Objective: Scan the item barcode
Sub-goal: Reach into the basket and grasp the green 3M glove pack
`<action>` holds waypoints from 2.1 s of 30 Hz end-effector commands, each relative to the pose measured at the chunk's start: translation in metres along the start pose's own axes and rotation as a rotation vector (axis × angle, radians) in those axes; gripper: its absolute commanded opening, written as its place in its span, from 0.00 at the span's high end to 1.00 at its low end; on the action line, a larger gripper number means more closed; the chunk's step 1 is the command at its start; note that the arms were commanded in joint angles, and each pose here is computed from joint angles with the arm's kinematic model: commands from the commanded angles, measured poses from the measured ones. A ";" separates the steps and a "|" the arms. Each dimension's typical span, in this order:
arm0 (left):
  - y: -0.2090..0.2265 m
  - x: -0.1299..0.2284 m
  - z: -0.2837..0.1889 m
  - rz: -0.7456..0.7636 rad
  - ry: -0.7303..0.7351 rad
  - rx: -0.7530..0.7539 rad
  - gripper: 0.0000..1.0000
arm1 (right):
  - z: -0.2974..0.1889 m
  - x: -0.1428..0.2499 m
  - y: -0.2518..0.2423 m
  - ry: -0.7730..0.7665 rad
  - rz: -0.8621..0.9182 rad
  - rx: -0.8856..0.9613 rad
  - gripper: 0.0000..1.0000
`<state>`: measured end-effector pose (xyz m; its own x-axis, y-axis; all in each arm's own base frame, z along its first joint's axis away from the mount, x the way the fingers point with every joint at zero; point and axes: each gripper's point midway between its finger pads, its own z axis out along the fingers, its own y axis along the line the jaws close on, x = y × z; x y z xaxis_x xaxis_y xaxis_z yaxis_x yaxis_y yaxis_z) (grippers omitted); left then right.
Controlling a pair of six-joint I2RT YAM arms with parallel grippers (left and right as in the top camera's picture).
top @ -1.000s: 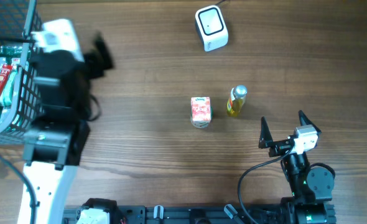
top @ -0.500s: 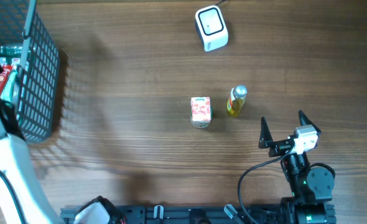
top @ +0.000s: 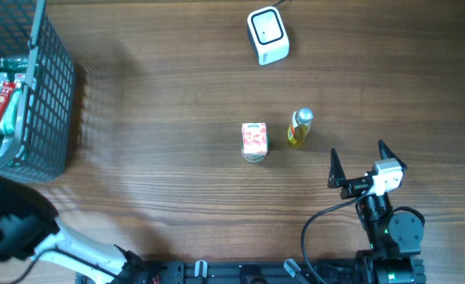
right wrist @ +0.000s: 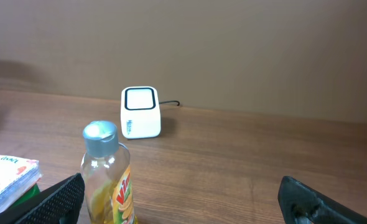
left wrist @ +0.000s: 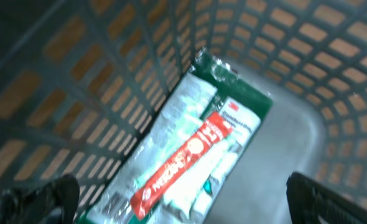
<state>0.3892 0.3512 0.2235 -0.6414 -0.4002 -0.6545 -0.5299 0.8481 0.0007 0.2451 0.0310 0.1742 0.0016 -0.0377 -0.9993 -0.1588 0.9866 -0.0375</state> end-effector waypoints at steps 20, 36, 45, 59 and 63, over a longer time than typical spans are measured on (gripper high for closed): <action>-0.024 0.078 0.125 0.352 0.277 0.211 0.00 | -0.001 -0.002 -0.004 -0.010 0.013 0.018 0.00; -0.017 0.153 0.184 0.444 0.460 0.246 0.00 | -0.001 -0.002 -0.004 -0.010 0.013 0.018 0.00; -0.018 0.166 0.190 0.433 0.485 0.254 0.30 | -0.001 -0.002 -0.004 -0.010 0.013 0.018 0.00; -0.009 0.123 0.173 0.410 0.375 0.161 0.00 | -0.001 -0.002 -0.004 -0.010 0.013 0.018 0.00; -0.003 0.103 0.161 0.423 0.328 0.118 0.00 | -0.001 -0.002 -0.004 -0.010 0.013 0.018 0.00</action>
<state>0.4255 0.3528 0.0323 -0.9250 -0.0680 -0.3738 -0.0989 0.9930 0.0641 0.2451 0.0309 0.1742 0.0016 -0.0377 -0.9993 -0.1585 0.9867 -0.0375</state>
